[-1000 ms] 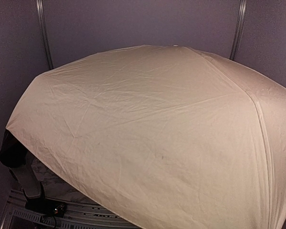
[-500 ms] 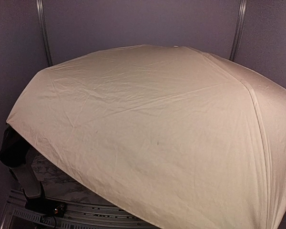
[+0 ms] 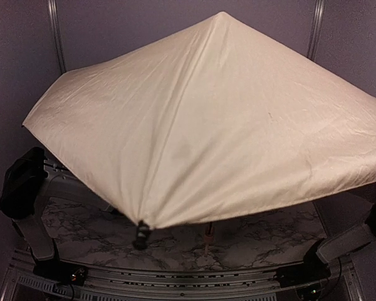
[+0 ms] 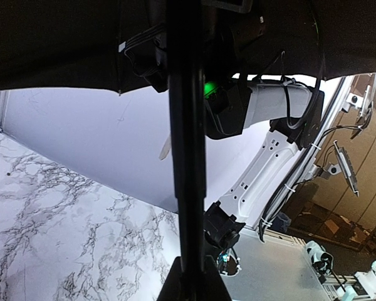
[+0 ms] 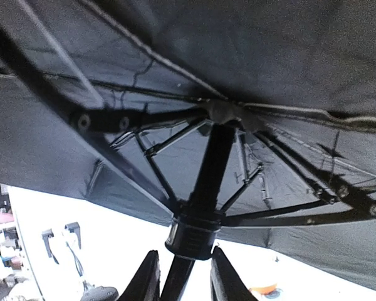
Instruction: Put away the umbrella
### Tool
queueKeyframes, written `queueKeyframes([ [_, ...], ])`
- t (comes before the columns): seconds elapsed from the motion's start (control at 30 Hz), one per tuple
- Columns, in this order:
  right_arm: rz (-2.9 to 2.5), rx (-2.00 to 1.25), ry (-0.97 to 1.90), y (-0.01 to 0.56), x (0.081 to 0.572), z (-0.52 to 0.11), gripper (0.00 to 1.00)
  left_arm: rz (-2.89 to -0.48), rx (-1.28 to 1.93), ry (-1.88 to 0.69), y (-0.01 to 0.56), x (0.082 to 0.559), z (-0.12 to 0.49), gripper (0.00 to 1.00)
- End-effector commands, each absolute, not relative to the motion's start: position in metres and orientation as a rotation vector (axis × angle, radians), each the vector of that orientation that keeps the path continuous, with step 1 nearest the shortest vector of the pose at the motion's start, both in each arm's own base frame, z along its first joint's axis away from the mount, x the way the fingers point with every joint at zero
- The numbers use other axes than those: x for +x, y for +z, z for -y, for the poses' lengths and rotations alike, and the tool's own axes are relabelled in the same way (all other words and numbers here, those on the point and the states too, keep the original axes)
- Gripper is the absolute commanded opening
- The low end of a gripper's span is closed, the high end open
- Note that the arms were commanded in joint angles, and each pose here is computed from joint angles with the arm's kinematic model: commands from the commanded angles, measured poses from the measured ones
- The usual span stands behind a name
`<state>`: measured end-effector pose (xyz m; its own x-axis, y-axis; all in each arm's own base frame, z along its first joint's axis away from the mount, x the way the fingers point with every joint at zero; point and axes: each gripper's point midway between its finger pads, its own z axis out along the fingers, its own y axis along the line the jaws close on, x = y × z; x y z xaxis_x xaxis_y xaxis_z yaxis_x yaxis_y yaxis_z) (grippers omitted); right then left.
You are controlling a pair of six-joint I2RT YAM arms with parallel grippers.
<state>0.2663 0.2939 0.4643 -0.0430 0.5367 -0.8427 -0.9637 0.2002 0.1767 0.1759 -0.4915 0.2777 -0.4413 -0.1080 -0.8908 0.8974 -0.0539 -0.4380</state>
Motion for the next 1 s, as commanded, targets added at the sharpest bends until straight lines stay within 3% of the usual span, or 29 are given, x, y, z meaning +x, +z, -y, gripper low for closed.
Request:
queueKeyframes([
  [0.0, -0.923, -0.592, 1.295, 0.486, 0.258, -0.288, 0.28, -1.262, 0.88, -1.644, 0.321, 0.174, 0.49, 0.0],
  [0.17, -0.908, -0.582, 1.274, 0.49, 0.259, -0.286, 0.31, -1.279, 0.881, -1.637, 0.316, 0.176, 0.492, 0.0],
  [0.33, -0.91, -0.637, 1.259, 0.481, 0.255, -0.29, 0.46, -1.234, 0.914, -1.646, 0.322, 0.168, 0.488, 0.0],
  [0.53, -0.922, -0.752, 1.271, 0.468, 0.245, -0.3, 0.4, -1.157, 0.959, -1.684, 0.326, 0.15, 0.483, 0.0],
  [0.77, -0.895, -0.643, 1.239, 0.476, 0.253, -0.289, 0.51, -1.184, 0.926, -1.636, 0.316, 0.157, 0.487, 0.0],
  [0.97, -0.781, -0.451, 1.177, 0.49, 0.259, -0.266, 0.52, -1.191, 0.924, -1.646, 0.313, 0.159, 0.495, 0.0],
])
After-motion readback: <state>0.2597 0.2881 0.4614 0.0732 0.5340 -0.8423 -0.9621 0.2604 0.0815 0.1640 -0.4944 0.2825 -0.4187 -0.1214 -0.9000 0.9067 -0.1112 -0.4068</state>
